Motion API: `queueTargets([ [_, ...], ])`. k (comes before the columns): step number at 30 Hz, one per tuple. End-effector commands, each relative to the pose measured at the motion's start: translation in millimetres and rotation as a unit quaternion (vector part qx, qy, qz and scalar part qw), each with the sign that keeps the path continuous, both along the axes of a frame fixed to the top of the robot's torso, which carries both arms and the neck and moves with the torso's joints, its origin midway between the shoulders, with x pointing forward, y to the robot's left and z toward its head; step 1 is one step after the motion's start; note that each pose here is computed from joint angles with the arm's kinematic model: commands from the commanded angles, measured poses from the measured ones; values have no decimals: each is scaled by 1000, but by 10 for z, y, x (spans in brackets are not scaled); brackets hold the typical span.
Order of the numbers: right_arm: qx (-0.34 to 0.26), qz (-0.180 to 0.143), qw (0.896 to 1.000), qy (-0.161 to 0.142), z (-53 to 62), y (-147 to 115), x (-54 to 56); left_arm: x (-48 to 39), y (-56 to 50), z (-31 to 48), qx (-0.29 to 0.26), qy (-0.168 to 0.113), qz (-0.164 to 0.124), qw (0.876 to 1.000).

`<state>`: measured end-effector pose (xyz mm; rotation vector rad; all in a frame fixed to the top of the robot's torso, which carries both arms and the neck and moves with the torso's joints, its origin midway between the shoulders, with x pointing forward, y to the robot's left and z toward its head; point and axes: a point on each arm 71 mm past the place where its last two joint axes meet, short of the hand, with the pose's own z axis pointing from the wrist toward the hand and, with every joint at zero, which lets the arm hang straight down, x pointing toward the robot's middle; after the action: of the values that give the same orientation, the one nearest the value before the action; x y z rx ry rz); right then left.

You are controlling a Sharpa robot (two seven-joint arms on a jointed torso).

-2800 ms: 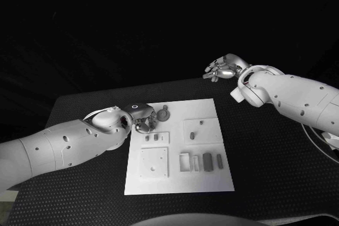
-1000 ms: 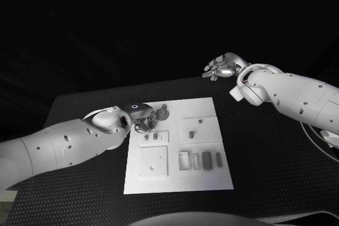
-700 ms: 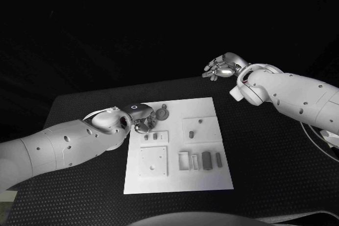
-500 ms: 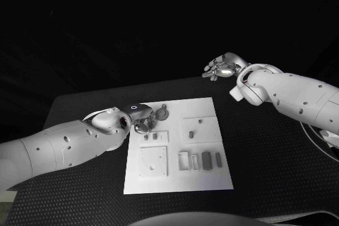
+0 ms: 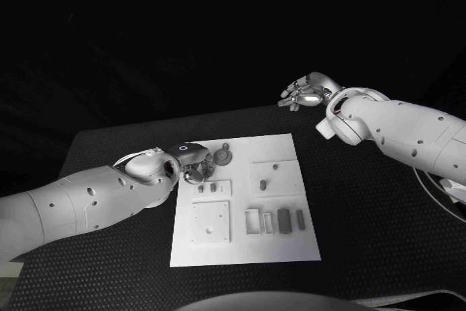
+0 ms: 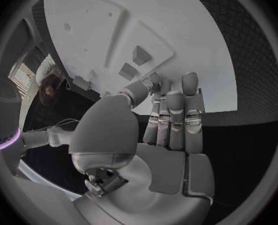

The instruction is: Assemble the parts on the task board

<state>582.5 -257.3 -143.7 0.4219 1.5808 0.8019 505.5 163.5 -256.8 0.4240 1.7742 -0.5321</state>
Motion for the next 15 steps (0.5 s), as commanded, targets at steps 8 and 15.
queueTargets([
  [8,0,6,1000,2,-4,3,-2,8,53,-37,9,7,12,1000],
  [15,-1,5,1000,2,-6,-8,-4,23,98,-42,12,7,22,1000],
])
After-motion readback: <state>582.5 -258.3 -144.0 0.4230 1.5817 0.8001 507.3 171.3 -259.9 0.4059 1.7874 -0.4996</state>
